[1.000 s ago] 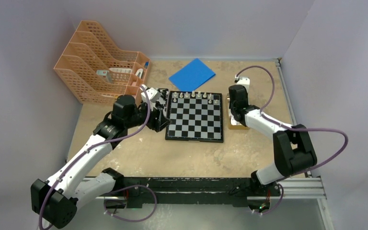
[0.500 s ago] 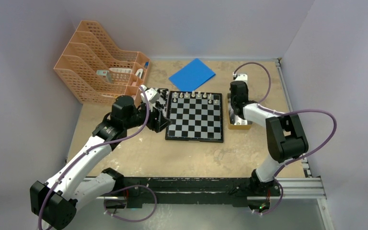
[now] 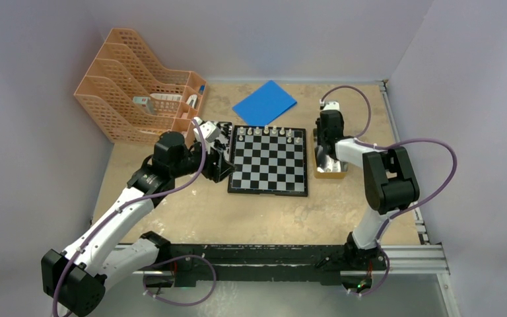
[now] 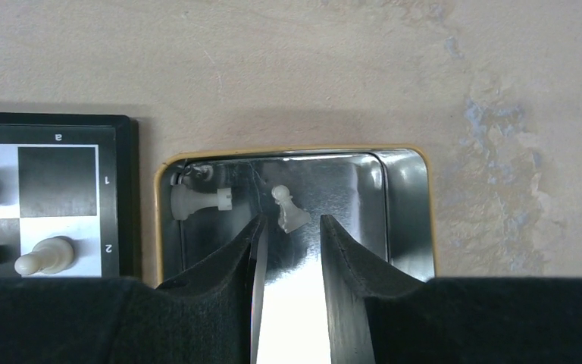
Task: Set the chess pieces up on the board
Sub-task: Pick up the chess piece from the storage box, then place the chess piece on the chessboard.
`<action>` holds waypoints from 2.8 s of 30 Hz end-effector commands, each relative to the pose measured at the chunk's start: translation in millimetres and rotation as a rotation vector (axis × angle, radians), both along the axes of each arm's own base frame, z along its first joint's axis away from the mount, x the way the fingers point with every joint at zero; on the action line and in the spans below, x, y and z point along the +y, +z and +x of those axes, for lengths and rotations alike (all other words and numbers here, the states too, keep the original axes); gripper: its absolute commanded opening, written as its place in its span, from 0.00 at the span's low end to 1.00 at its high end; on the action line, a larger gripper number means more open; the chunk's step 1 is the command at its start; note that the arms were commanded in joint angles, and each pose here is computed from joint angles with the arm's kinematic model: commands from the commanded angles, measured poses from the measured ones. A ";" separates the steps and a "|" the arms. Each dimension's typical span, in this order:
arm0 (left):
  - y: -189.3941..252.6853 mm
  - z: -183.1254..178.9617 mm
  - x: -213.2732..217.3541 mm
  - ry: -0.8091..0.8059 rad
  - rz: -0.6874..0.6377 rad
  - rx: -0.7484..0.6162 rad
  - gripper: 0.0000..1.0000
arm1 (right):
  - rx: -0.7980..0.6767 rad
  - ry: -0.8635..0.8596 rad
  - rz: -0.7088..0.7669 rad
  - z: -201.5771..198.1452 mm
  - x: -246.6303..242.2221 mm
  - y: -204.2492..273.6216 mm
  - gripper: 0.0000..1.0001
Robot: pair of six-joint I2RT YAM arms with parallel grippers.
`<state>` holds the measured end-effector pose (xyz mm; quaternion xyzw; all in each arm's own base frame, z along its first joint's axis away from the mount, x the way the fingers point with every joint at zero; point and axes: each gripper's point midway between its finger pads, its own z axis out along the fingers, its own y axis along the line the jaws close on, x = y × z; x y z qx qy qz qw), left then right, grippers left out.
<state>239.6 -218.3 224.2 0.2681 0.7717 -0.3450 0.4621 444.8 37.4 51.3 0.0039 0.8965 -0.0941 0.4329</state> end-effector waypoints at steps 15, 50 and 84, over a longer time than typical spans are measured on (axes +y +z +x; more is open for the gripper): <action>8.6 4.7 1.7 0.008 -0.004 -0.053 0.62 | -0.009 0.037 0.038 21.1 2.2 2.5 0.39; 8.0 7.2 0.6 0.030 -0.022 -0.026 0.58 | 0.055 -0.094 0.130 -6.7 -3.1 31.0 0.14; 101.0 2.7 -62.3 -0.273 -0.385 0.424 0.39 | -0.724 1.138 0.463 -199.2 252.2 261.7 0.17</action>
